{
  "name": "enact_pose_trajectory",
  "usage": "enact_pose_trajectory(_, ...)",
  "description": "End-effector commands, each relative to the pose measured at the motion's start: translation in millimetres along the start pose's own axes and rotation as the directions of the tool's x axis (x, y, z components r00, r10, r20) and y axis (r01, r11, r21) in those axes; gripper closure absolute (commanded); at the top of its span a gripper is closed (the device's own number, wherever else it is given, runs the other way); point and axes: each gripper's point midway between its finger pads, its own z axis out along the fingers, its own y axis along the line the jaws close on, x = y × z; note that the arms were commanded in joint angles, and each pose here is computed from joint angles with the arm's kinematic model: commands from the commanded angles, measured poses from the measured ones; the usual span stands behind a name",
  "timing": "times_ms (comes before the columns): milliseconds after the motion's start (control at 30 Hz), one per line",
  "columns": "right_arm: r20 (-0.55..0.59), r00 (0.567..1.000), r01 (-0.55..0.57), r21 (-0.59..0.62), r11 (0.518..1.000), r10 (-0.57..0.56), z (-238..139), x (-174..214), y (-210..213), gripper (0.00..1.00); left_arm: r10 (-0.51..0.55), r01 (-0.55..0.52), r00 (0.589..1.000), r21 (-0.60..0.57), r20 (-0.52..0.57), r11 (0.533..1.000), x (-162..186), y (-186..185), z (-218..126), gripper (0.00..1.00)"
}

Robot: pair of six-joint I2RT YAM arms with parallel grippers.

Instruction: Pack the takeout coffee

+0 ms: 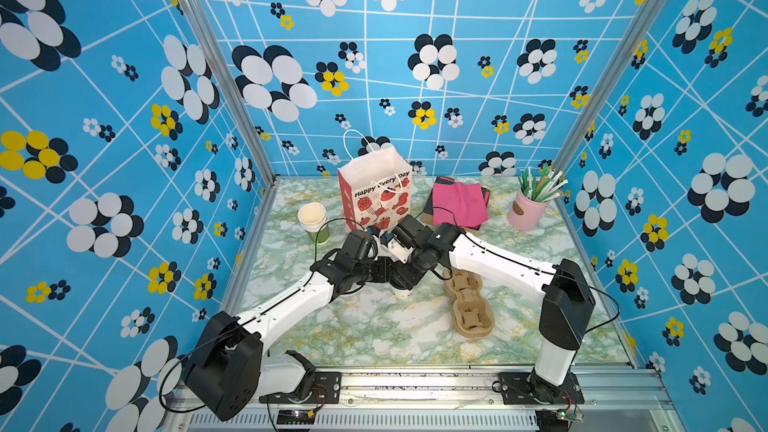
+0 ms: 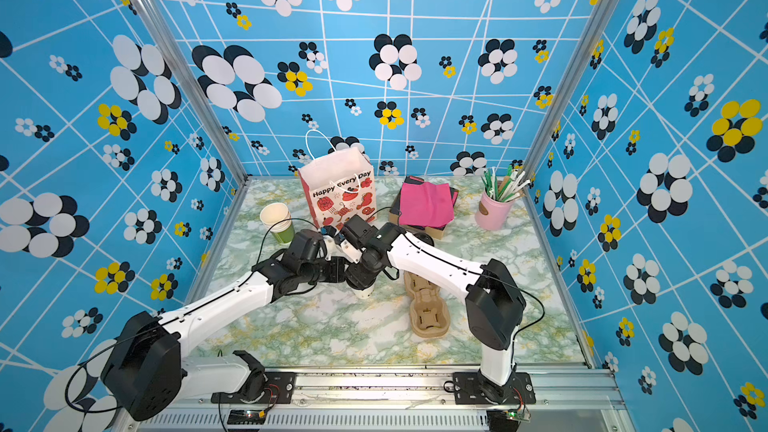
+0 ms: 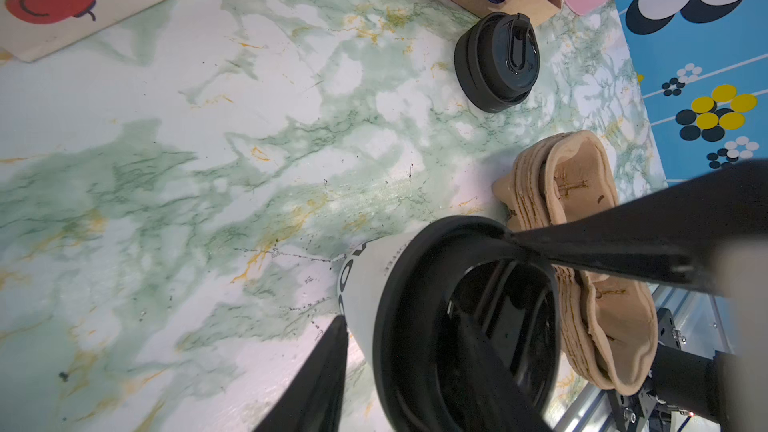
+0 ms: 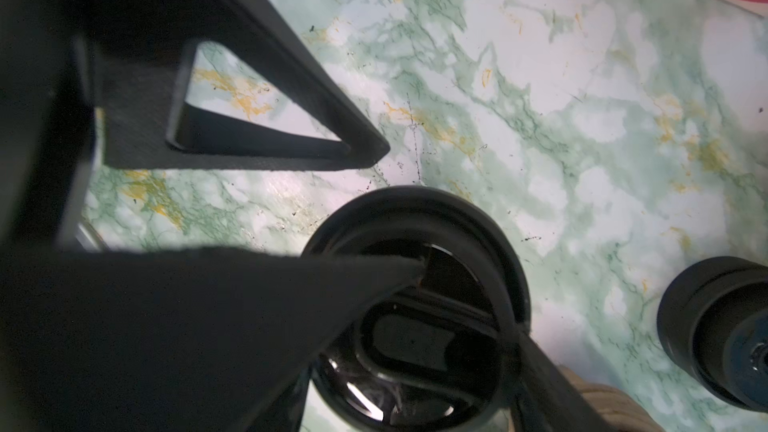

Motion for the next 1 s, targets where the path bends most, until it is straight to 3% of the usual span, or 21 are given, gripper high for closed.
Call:
enact_pose_trajectory(0, 0.034, 0.999, -0.038, 0.008, 0.999, 0.038, 1, -4, -4, 0.29, -0.043, -0.009, 0.964, -0.195, -0.263, 0.981, 81, 51, 0, 0.56)
enact_pose_trajectory(600, 0.165, 0.984, -0.078, 0.016, 0.997, 0.075, -21, -20, -13, 0.19, 0.032, -0.071, 0.966, -0.144, -0.256, 0.987, 75, 33, -1, 0.56)
enact_pose_trajectory(967, 0.235, 0.968, -0.106, 0.039, 0.994, 0.094, -48, -18, -25, 0.07, 0.044, -0.082, 0.965, -0.137, -0.257, 0.987, 75, 29, -1, 0.56)
